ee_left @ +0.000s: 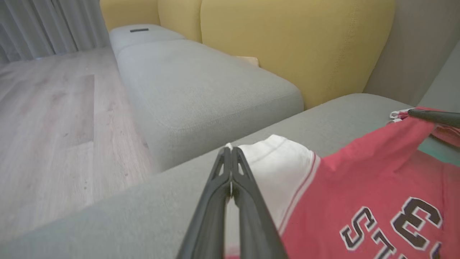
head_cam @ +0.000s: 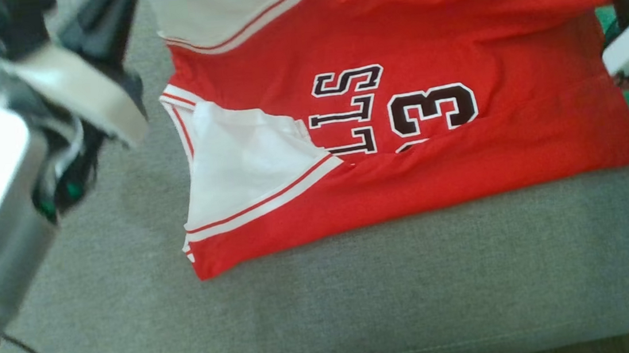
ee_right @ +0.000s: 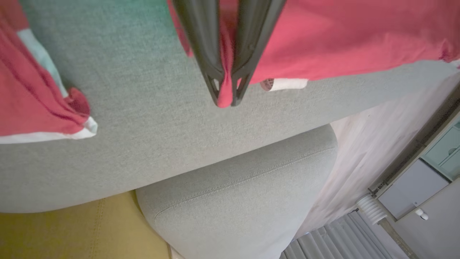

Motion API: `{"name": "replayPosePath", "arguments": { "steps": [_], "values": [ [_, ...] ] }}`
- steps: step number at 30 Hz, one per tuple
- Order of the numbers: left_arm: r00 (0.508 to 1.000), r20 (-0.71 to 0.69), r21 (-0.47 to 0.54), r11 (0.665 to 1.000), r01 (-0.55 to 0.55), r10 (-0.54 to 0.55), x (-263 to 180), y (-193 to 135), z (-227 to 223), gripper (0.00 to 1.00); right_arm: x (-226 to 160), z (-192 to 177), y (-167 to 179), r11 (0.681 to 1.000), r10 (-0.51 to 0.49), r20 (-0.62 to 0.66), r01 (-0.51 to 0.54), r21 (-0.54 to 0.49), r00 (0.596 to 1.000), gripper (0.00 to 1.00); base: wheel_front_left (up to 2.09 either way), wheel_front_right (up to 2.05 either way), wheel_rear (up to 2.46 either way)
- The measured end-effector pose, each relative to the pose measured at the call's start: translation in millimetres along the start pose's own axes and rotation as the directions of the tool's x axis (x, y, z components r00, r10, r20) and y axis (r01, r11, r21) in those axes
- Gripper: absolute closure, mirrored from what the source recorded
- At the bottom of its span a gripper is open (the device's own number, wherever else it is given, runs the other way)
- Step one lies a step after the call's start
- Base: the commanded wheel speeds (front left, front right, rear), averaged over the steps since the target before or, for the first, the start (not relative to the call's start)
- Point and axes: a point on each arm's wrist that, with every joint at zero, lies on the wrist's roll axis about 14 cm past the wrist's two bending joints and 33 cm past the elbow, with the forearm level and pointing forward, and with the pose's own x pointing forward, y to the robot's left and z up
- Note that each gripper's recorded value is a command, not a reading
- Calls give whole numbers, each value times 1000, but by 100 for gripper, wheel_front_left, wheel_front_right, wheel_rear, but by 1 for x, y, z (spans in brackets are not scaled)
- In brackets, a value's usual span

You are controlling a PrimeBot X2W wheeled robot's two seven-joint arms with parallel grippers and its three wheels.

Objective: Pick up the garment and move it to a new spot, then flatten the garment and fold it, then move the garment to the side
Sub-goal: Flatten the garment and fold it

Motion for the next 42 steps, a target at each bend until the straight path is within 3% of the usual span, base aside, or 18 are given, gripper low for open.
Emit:
{"name": "replayPosePath", "arguments": {
  "steps": [13, 26, 28, 30, 31, 32, 33, 34, 35, 42],
  "values": [
    [994, -50, -180, 978, -103, 96, -80, -21, -26, 100, -25, -6, 4, 1000, 29, 56, -29, -4, 998, 100, 0, 0, 0],
    [991, -90, -241, 963, -120, 101, -102, -39, -44, 100, -45, -27, -4, 1000, 14, 38, -15, 15, 999, 100, 0, 0, 0],
    [991, -96, -250, 961, -119, 98, -103, -42, -47, 100, -48, -29, -4, 1000, 10, 36, -11, 17, 999, 85, 0, 0, 0],
    [991, -97, -251, 961, -115, 93, -103, -44, -47, 100, -51, -32, -4, 1000, 7, 29, -8, 20, 1000, 50, 0, 0, 0],
    [991, -99, -251, 961, -114, 92, -104, -46, -47, 100, -53, -33, -4, 1000, 6, 26, -6, 21, 1000, 7, 0, 0, 0],
    [990, -103, -249, 962, -116, 92, -104, -46, -49, 96, -55, -33, -4, 1000, 3, 28, -4, 22, 1000, 0, 0, 0, 0],
    [990, -110, -249, 961, -118, 93, -105, -48, -51, 78, -57, -33, -5, 1000, -1, 32, 0, 28, 999, 0, 0, 0, 0],
    [988, -119, -251, 960, -125, 98, -108, -49, -53, 7, -60, -33, -6, 1000, -4, 36, 3, 29, 999, 0, 0, 0, 0],
    [987, -129, -253, 959, -129, 99, -111, -51, -56, 0, -64, -32, -7, 1000, -8, 35, 7, 29, 999, 0, 0, 0, 0],
    [978, -158, -246, 954, -172, 136, -134, -62, -65, 0, -98, -44, -16, 998, -49, 28, 48, 51, 998, 0, 0, 0, 0]
  ]
}}
